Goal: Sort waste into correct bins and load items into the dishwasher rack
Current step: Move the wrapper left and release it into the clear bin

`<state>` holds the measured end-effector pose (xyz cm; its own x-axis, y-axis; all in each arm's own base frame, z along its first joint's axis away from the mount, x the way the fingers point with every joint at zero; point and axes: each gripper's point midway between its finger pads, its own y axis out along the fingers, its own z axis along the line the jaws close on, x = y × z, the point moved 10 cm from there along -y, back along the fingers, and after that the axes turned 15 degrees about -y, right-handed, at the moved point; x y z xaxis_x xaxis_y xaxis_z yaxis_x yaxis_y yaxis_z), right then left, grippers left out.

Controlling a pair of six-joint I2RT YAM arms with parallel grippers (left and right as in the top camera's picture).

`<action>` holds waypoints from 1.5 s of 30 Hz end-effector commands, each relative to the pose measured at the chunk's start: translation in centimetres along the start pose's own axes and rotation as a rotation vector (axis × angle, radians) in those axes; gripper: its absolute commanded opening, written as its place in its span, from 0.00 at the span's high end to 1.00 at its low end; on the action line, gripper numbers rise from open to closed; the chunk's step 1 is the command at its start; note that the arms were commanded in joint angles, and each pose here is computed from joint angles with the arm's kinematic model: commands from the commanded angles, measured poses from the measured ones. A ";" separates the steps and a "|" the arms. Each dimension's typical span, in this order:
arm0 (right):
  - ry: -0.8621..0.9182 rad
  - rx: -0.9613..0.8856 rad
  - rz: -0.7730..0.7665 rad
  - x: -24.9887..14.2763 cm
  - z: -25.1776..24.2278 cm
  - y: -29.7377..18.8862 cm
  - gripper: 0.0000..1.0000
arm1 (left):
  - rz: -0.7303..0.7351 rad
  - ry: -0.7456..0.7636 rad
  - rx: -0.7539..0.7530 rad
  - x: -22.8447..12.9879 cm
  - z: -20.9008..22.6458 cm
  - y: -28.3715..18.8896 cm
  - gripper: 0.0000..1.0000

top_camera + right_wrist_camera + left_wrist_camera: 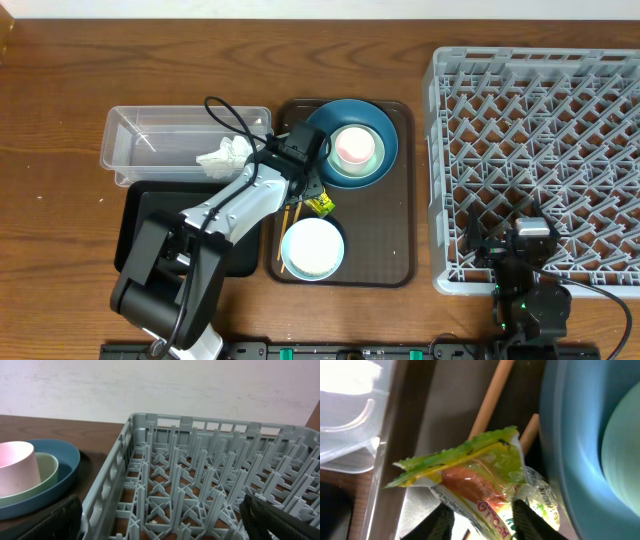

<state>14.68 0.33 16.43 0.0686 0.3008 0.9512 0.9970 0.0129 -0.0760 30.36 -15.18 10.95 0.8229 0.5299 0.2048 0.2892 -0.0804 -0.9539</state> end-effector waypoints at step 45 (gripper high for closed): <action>-0.013 -0.002 0.005 -0.1 0.0 0.0 0.01 | -0.460 -0.259 -0.048 10.3 7.1 -10.6 0.32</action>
<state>14.68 0.33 16.43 0.0686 0.3008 0.9512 0.9970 0.0129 -0.0760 32.01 -2.94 21.79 0.4650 0.7098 0.5290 0.6156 0.1701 -0.7695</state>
